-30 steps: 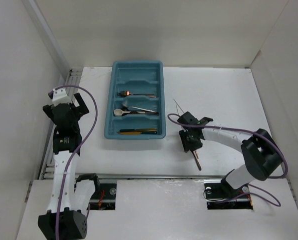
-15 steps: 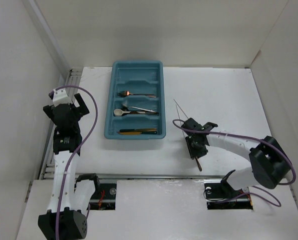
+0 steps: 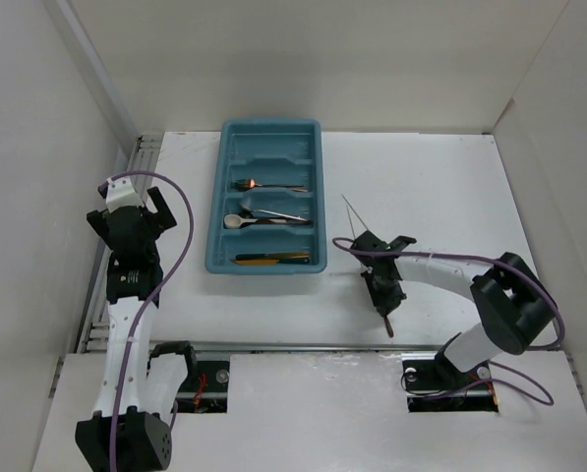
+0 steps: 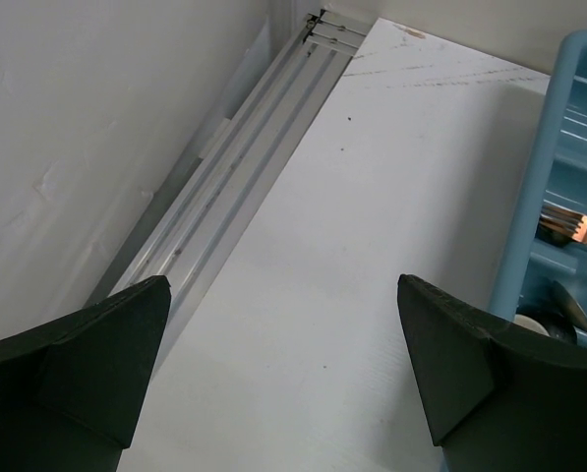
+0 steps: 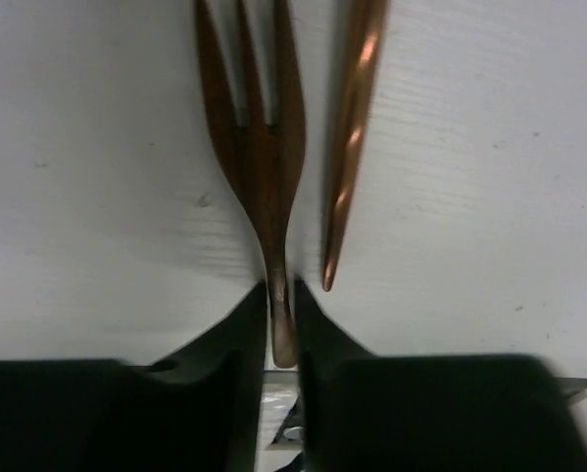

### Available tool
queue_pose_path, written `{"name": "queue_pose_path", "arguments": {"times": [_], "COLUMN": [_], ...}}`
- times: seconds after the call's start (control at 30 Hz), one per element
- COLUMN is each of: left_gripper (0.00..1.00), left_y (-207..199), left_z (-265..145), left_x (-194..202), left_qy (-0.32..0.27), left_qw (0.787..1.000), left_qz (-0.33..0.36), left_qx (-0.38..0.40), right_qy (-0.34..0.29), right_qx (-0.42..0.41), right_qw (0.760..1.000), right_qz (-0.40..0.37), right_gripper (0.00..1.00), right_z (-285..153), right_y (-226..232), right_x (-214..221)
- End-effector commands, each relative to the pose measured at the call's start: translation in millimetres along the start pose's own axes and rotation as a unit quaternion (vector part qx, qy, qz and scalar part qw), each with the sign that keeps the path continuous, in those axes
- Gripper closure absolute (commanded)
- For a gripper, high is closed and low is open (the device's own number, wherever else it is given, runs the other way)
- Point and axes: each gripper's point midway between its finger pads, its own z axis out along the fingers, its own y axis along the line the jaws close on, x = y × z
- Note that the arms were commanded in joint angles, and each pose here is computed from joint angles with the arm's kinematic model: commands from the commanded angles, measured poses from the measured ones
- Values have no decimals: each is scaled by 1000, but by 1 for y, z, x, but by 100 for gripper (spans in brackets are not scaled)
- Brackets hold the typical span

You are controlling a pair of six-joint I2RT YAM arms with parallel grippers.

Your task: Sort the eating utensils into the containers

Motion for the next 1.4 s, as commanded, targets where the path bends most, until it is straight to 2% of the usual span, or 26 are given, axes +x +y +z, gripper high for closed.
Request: {"name": "queue_pose_path", "arguments": {"times": [0.0,0.13,0.3,0.53,0.67,0.73,0.8,0.83,0.87,0.9,0.93,0.97,1.0,1.07,1.1,1.13,1.17,1.2,1.27,1.3,1.33,1.37], "left_gripper": [0,0,0,0,0,0,0,0,0,0,0,0,0,0,0,0,0,0,0,0,0,0], "left_y": [4,4,6,5,3,3,4,6,6,6,6,4,4,3,3,3,3,6,6,6,9,9], "left_z": [-3,-3,-5,-3,-3,-3,-5,-5,-5,-3,-3,-3,-4,-3,-3,-3,-2,-2,0,0,2,4], "left_x": [-15,-13,-15,-19,-22,-22,-17,-15,-12,-10,-10,-10,-15,-18,-18,-15,-17,-15,-12,-10,-6,-3], "left_qy": [-35,-30,-35,-40,-44,-44,-38,-35,-29,-25,-25,-24,-30,-30,-30,-25,-25,-21,-16,-11,-3,2], "left_qw": [999,999,999,999,999,999,999,999,999,999,999,1000,999,999,999,1000,1000,1000,1000,1000,1000,1000], "left_qz": [-11,-5,-7,-8,-10,-10,-8,-12,-10,-13,-13,-13,-15,-15,-15,-13,-13,-13,-11,-10,-8,-1], "left_qx": [-10,-11,-15,-14,-9,-9,-10,-15,-15,-16,-16,-11,-11,-11,-11,-11,-11,-16,-17,-17,-23,-23], "right_qy": [0,1,-9,-115,-211,-257,-295,-344,-352,-375,-440,-448,-463,-529,-521,-532,-565,-556,-564,-585,-580,-586], "right_qx": [-5,-10,-5,34,68,86,140,139,162,171,171,185,204,200,216,216,210,210,204,195,189,180], "right_qw": [1000,999,998,991,971,958,936,920,904,890,863,852,831,793,783,773,755,755,749,738,742,741], "right_qz": [-28,-40,-54,-62,-85,-99,-131,-129,-180,-194,-179,-196,-231,-227,-262,-269,-257,-277,-282,-273,-279,-274], "right_gripper": [85,99,100,100,100,100,100,100,100,100,100,100,100,100,100,100,100,100,100,100,100,100], "right_z": [3,2,-7,-62,-109,-136,-158,-184,-189,-200,-237,-234,-245,-279,-261,-261,-280,-254,-246,-262,-237,-232], "right_y": [11,20,27,20,12,12,3,11,15,21,31,41,47,64,73,82,87,101,112,119,130,136], "right_x": [-8,-10,-13,-61,-109,-138,-167,-195,-215,-233,-266,-287,-304,-345,-365,-377,-396,-410,-431,-442,-452,-457]}}
